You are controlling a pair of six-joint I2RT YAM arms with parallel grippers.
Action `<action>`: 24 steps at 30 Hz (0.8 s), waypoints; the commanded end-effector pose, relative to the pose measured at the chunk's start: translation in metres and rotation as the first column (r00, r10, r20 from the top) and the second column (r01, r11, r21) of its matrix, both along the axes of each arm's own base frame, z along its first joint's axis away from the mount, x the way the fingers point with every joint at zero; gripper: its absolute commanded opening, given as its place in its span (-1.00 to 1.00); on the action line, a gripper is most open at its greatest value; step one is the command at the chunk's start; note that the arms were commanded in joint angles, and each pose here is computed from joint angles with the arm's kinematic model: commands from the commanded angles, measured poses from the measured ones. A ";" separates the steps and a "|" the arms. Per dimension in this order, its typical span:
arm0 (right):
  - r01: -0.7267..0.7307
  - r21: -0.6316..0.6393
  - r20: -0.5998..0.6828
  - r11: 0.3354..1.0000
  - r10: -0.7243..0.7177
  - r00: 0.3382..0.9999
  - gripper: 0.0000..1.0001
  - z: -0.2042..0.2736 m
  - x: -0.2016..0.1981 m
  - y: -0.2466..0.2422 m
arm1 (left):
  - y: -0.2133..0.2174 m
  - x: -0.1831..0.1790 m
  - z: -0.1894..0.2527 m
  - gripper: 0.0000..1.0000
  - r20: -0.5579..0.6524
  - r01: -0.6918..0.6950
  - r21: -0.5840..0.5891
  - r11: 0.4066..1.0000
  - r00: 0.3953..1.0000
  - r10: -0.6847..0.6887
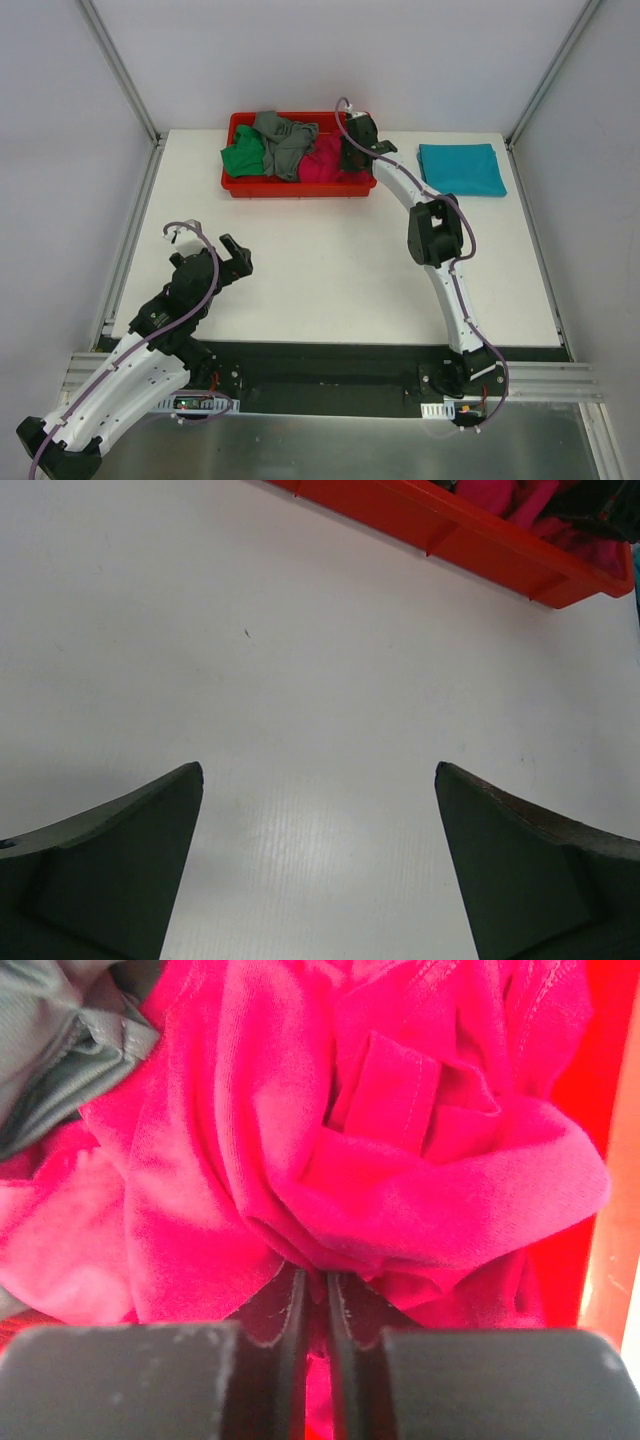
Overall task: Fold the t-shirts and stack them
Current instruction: Grab crumpled tshirt from bin with the right arm, then move the tshirt to the center of the board
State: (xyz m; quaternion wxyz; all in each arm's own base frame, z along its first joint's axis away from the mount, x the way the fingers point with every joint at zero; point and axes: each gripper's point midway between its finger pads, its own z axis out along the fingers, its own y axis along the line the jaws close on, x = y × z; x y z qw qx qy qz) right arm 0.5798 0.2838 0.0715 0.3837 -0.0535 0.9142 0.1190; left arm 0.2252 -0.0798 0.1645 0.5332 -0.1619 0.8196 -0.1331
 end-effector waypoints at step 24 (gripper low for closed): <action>-0.473 0.033 0.700 0.880 0.317 0.640 -0.99 0.443 -0.218 0.047 | -0.014 -0.001 -0.001 0.98 -0.004 0.054 -0.069 0.996 0.998 -0.055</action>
